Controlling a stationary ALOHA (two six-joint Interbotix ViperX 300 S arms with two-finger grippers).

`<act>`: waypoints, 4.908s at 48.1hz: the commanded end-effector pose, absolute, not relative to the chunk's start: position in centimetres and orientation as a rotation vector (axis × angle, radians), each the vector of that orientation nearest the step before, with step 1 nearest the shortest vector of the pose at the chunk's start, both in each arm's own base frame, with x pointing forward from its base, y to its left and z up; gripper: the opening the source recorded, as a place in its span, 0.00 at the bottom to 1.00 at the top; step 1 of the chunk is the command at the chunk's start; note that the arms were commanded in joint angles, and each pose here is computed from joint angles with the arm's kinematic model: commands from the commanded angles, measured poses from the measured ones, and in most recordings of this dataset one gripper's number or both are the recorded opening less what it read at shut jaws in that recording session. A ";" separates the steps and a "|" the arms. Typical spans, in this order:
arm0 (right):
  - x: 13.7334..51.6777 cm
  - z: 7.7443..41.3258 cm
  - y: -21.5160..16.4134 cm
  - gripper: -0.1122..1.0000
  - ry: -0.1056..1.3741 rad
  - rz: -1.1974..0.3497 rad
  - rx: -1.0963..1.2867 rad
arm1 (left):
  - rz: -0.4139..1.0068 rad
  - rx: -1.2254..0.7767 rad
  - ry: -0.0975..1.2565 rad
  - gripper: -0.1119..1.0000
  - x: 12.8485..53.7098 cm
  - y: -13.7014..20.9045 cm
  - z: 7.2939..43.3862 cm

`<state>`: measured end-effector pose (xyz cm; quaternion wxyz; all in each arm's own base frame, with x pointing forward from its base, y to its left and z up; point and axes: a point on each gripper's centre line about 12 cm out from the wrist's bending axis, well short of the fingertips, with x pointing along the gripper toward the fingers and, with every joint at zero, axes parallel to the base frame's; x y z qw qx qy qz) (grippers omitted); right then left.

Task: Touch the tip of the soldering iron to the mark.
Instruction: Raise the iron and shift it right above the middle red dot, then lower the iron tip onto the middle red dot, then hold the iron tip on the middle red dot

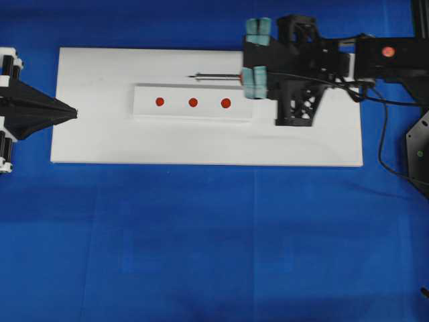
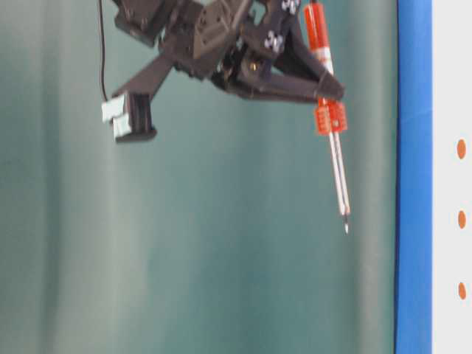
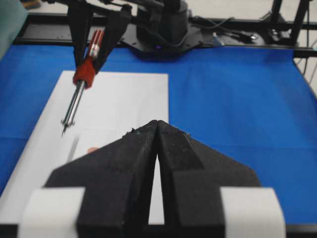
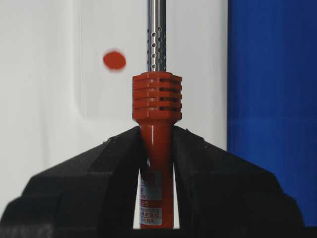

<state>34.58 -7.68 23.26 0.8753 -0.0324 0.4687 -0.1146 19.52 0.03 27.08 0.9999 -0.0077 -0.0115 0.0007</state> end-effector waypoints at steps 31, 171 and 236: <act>33.1 24.5 -7.4 0.16 0.921 -0.237 -0.076 | 0.002 -0.015 -0.032 0.10 19.7 0.1 27.3; 35.8 16.0 -7.4 0.16 1.044 -0.196 -0.036 | 0.002 -0.015 -0.029 0.10 19.7 0.1 27.2; 35.8 17.1 -7.4 0.16 1.030 -0.203 -0.033 | 0.002 -0.015 -0.034 0.10 19.7 0.1 27.3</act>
